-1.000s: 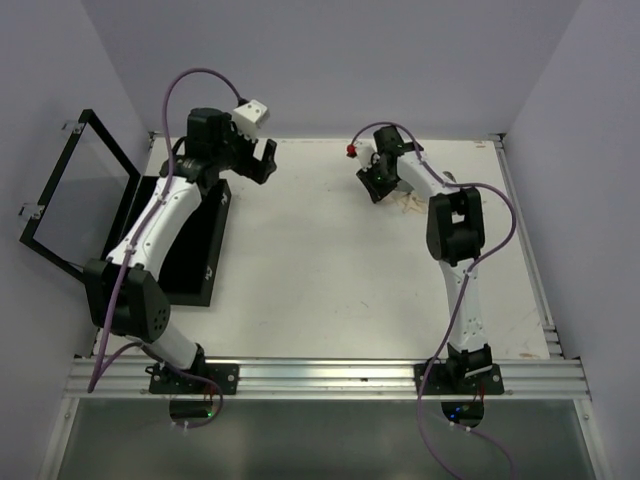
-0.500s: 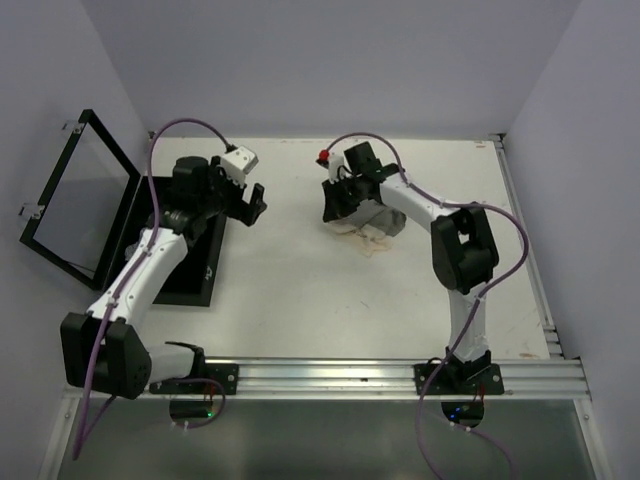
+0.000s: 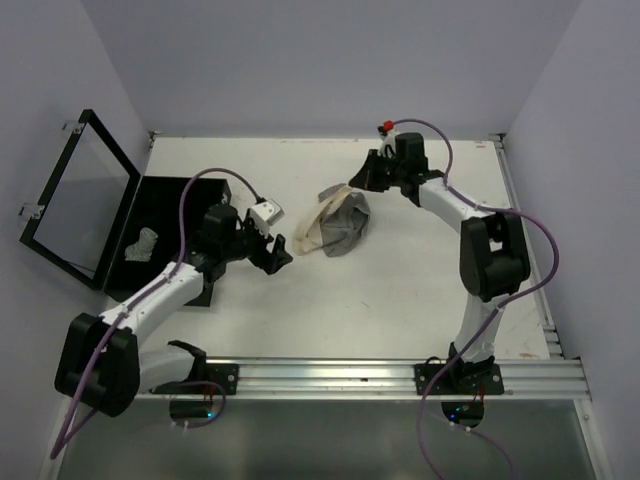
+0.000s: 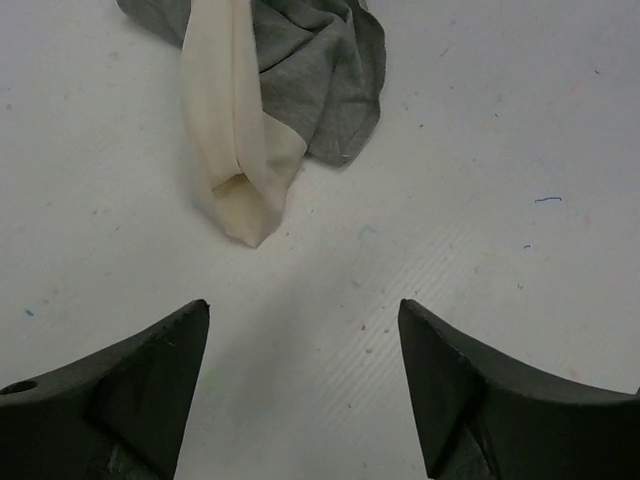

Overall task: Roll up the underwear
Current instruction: Move the underwear to the center of the board

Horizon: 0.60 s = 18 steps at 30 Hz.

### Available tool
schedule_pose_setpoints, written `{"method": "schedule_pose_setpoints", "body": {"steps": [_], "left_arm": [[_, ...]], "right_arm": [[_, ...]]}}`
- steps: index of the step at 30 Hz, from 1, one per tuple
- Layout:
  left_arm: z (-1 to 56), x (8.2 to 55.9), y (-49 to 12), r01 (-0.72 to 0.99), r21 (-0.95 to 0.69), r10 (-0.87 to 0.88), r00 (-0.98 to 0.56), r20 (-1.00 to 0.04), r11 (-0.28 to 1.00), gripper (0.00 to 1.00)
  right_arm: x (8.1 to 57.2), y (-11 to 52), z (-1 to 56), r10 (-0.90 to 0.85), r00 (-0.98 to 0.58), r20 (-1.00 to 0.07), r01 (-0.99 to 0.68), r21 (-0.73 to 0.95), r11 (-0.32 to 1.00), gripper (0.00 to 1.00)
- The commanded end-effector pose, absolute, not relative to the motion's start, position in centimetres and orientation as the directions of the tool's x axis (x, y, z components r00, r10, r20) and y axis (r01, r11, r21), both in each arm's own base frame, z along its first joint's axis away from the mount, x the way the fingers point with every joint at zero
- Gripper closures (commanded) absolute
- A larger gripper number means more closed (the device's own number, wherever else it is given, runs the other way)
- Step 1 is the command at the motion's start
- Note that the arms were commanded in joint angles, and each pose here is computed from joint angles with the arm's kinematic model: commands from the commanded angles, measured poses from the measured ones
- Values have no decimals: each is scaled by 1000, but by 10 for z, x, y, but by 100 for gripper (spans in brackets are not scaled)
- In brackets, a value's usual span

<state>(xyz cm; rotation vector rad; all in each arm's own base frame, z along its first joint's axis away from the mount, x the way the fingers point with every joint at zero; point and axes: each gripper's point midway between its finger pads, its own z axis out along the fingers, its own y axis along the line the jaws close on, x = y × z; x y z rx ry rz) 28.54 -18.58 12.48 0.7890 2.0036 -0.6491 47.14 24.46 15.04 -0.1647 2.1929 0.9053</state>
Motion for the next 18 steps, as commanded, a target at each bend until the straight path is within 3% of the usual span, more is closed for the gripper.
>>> {"method": "schedule_pose_setpoints", "body": {"steps": [1,8,12,18], "left_arm": [[127,314,-203,707,-125,225,-380,-897,696,21],[93,357,-220,703,-160,289,-475,-831,693,22],[93,358,-236,802,-110,319,-354,-879,587,25],[81,380,-233,883,43,493,-220,-842,468,34]], "right_arm": [[497,220,168,308,-677,-668,-305,636,709,100],[491,220,148,274,-721,-636,-301,644,703,100],[494,211,146,286,-714,-639,-286,639,714,100],[500,206,157,274,-702,-657,-305,626,718,100]]}}
